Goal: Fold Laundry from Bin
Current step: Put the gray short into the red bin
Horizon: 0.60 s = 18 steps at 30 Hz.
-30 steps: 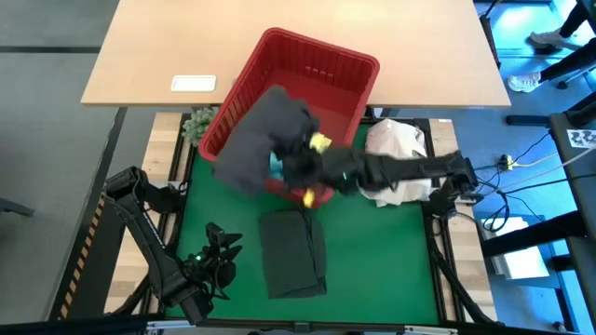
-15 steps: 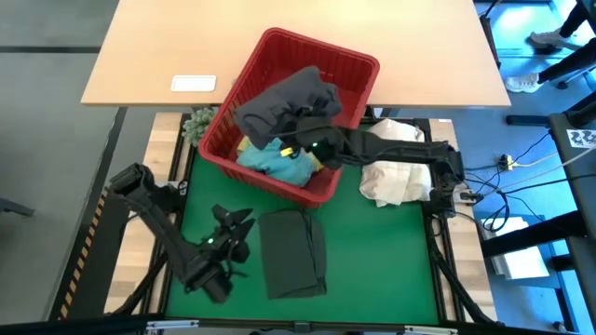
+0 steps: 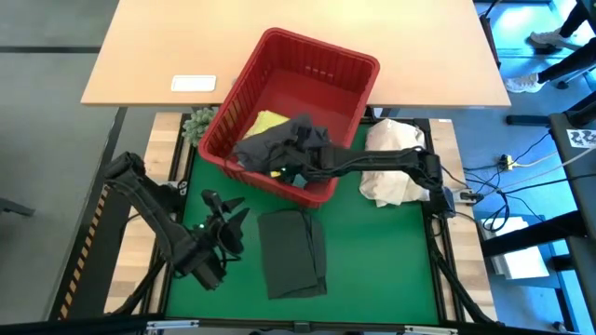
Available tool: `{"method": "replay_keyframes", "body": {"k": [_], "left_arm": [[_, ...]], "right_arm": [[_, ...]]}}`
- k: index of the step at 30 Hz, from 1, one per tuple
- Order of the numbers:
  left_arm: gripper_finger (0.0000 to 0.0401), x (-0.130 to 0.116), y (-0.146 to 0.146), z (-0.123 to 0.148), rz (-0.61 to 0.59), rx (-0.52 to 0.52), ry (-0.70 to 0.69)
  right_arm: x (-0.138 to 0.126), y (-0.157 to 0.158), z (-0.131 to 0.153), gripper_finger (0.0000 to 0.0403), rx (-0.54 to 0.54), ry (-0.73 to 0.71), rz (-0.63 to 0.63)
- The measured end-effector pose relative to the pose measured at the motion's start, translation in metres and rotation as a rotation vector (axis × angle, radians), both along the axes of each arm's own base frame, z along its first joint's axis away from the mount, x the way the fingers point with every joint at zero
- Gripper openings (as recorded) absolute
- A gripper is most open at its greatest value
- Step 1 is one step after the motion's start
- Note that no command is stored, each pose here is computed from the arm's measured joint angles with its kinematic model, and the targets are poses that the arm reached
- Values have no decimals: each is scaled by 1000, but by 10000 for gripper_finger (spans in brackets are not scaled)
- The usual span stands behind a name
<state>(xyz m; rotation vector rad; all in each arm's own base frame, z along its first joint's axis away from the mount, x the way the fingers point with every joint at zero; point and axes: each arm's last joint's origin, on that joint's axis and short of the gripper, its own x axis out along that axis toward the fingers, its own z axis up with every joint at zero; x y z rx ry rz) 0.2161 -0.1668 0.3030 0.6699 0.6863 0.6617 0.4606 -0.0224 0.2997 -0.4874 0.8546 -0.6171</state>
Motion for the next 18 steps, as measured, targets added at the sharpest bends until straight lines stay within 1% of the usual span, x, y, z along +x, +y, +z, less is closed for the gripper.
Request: {"method": "replay_keyframes", "body": {"k": [2, 4, 11, 14, 18], "left_arm": [[154, -5, 1, 3, -5, -20, -14], [154, -7, 2, 4, -2, -31, -26], [153, -4, 5, 2, 18, -42, -8], [153, -3, 6, 2, 16, -31, -3], [153, -2, 8, 2, 22, -26, 11]], "right_arm": [[-1, 1, -2, 10, 79, 9, 36], [-2, 2, -4, 22, 155, 18, 76], [-9, 11, -1, 93, 334, 63, 227], [-13, 13, 1, 108, 408, 79, 284], [-17, 15, 8, 120, 482, 114, 340]]}}
